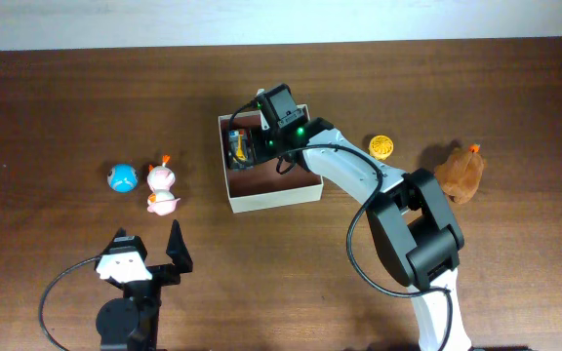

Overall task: Pack container
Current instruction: 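Lower the truck into the box's left side and open right gripper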

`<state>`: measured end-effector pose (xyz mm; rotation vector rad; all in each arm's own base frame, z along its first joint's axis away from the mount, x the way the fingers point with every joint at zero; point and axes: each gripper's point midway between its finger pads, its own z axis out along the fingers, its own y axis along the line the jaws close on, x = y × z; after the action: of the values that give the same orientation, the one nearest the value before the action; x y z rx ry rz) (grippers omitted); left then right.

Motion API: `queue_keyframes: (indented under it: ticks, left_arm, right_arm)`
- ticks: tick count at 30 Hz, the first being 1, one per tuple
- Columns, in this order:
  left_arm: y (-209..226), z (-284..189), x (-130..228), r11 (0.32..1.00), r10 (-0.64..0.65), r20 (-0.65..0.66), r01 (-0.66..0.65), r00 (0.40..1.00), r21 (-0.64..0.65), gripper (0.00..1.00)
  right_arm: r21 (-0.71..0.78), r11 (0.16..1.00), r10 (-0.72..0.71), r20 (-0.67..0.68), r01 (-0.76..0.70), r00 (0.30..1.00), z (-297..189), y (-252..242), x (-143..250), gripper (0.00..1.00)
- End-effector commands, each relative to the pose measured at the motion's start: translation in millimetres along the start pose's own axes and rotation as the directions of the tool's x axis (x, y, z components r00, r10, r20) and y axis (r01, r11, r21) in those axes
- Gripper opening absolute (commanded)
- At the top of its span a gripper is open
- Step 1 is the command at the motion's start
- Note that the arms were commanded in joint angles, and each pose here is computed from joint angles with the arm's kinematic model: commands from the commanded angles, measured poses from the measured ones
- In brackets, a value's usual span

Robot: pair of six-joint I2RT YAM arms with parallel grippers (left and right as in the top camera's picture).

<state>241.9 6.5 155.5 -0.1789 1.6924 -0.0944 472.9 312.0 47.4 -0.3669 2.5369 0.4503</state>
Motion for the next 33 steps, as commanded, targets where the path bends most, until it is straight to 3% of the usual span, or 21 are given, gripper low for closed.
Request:
queue_keyframes:
  ticks: [1, 5, 19, 29, 33]
  left_arm:
    - [0, 0, 0, 1.0, 0.015, 0.004, -0.015, 1.0, 0.005, 1.0]
    - [0, 0, 1, 1.0, 0.015, 0.004, -0.015, 1.0, 0.006, 1.0]
    - [0, 0, 1, 1.0, 0.015, 0.004, -0.015, 1.0, 0.006, 1.0]
    - [0, 0, 1, 1.0, 0.015, 0.004, -0.015, 1.0, 0.006, 1.0]
    - [0, 0, 0, 1.0, 0.015, 0.004, -0.015, 1.0, 0.005, 1.0]
  right_arm:
    - [-0.018, 1.0, -0.017, -0.023, 0.017, 1.0, 2, -1, 5, 0.45]
    - [0.07, 0.996, 0.058, -0.039, -0.055, 0.998, 0, -25, 9, 0.49]
    - [0.255, 0.926, 0.302, -0.058, -0.279, 0.951, -9, -78, 27, 0.5]
    - [0.319, 0.861, 0.433, -0.053, -0.396, 0.9, -14, -85, 40, 0.49]
    - [0.266, 0.899, 0.388, -0.114, -0.349, 0.914, -13, -70, 44, 0.54]
